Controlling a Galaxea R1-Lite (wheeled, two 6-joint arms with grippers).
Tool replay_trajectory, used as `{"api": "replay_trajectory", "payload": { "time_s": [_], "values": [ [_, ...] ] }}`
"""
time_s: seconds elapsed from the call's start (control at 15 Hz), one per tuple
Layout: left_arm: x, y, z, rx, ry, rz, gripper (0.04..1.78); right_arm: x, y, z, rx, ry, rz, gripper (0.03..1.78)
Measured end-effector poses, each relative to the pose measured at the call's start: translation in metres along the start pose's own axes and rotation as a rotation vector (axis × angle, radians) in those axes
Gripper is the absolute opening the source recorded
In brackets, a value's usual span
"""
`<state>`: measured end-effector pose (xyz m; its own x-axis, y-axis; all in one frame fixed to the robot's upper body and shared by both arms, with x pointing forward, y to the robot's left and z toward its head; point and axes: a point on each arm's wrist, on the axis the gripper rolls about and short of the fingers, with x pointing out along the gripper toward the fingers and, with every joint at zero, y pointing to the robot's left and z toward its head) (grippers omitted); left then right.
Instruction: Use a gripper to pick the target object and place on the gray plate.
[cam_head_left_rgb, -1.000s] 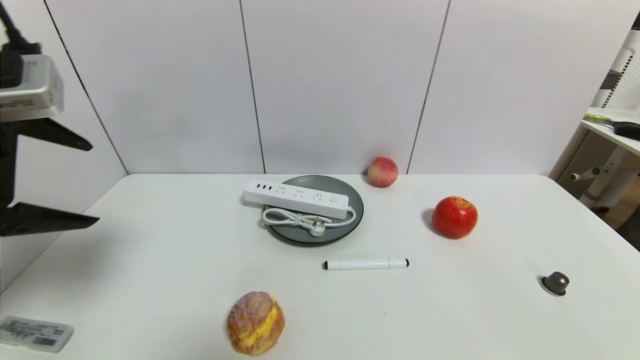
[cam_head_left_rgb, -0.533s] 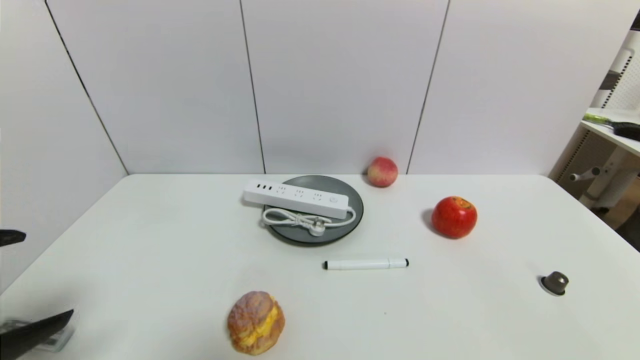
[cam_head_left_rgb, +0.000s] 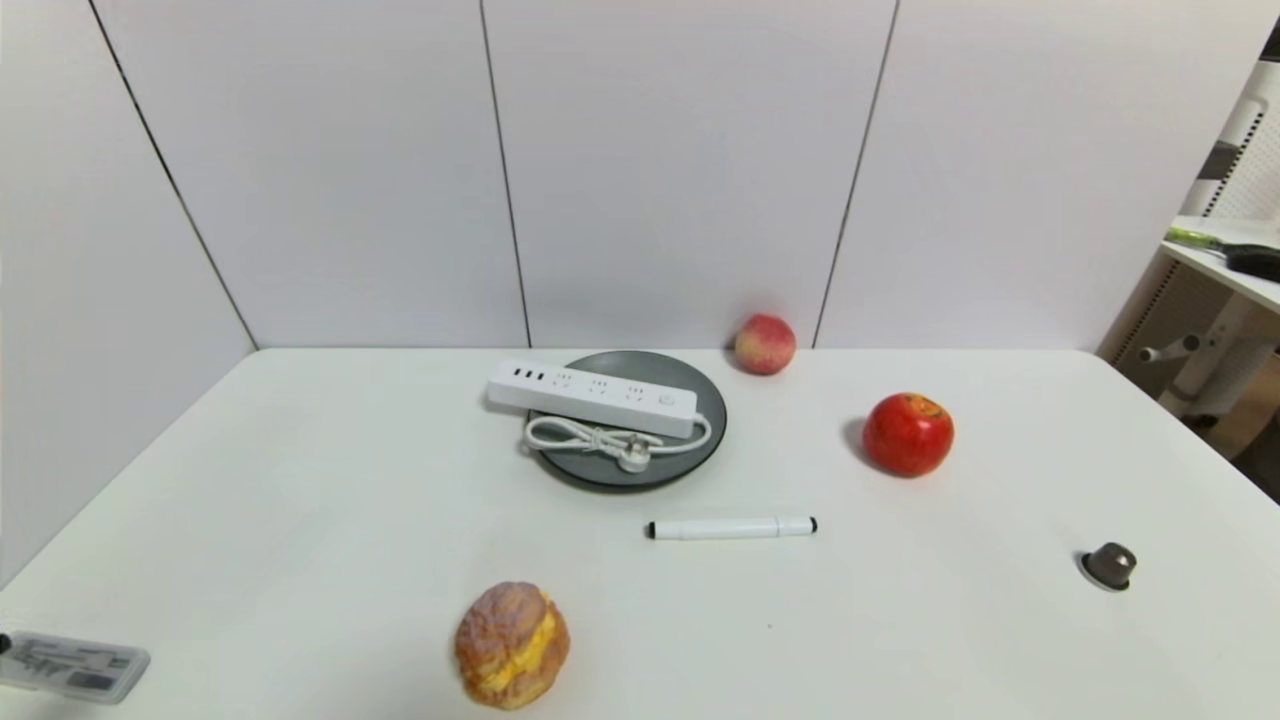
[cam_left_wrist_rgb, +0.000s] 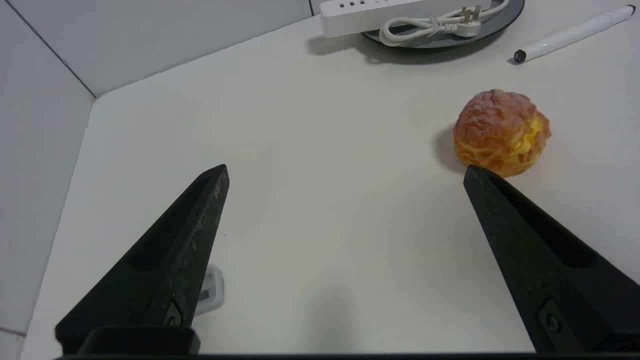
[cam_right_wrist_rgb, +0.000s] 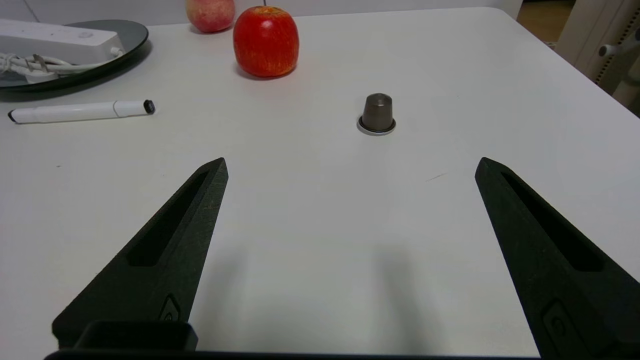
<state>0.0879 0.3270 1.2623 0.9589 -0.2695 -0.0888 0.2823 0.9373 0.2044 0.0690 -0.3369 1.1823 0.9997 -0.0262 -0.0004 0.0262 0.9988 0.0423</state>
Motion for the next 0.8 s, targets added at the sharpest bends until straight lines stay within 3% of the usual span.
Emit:
{"api": "replay_trajectory", "payload": {
  "time_s": [0.27, 0.47, 0.6, 0.8],
  "values": [
    [-0.01, -0.012, -0.043, -0.047, -0.023, 0.061, 1.69, 0.0, 0.0, 0.0, 0.0, 0.0, 0.0, 1.71],
    [-0.012, -0.016, -0.069, -0.069, -0.036, 0.197, 1.69, 0.0, 0.0, 0.0, 0.0, 0.0, 0.0, 1.71],
    [-0.012, -0.016, -0.077, -0.118, -0.042, 0.256, 1.69, 0.0, 0.0, 0.0, 0.0, 0.0, 0.0, 1.71],
    [-0.013, -0.016, -0.079, -0.124, -0.05, 0.257, 1.69, 0.0, 0.0, 0.0, 0.0, 0.0, 0.0, 1.71]
  ]
}}
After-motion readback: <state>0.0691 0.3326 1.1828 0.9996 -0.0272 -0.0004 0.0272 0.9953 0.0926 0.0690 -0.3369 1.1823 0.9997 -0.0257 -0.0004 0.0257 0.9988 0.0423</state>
